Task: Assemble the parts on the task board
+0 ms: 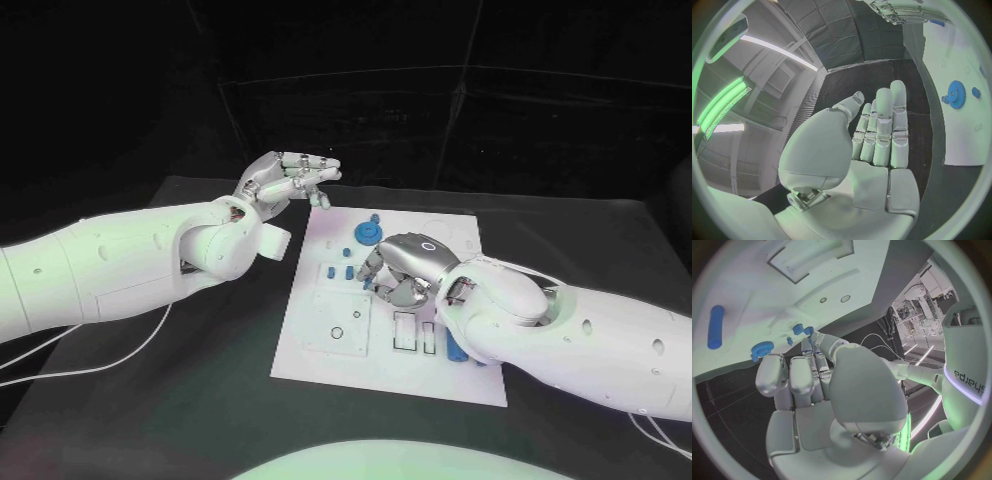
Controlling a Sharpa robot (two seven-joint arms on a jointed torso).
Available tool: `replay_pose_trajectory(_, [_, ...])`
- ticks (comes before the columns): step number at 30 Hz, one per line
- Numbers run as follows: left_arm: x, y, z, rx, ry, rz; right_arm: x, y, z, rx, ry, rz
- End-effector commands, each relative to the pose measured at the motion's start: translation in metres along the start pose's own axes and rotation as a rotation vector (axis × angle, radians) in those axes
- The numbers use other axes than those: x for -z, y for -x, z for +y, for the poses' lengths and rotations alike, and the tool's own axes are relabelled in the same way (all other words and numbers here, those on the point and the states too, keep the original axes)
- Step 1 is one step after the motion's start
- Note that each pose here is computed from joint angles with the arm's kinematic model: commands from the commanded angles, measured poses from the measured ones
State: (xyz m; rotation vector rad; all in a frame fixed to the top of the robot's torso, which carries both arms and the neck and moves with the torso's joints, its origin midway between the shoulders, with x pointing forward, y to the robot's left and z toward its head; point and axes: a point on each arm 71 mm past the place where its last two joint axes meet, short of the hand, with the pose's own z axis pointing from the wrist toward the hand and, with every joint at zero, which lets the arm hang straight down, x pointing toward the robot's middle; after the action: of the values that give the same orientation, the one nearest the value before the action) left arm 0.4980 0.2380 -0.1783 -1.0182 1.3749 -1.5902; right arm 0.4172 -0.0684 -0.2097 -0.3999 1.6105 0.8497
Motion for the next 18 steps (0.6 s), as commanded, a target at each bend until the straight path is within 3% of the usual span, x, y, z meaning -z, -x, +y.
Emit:
replay_pose_trajectory(1, [-0.0012, -0.0014, -0.0021, 0.011, -0.019, 0.009, -0.001, -0.003, 0.003, 0.011, 0.029, 0.007])
replay_pose_trajectory(18, [-0.0025, -0.0035, -0.0008, 0.013, -0.005, 0.015, 0.003, -0.025, 0.005, 0.000, 0.060, 0.075])
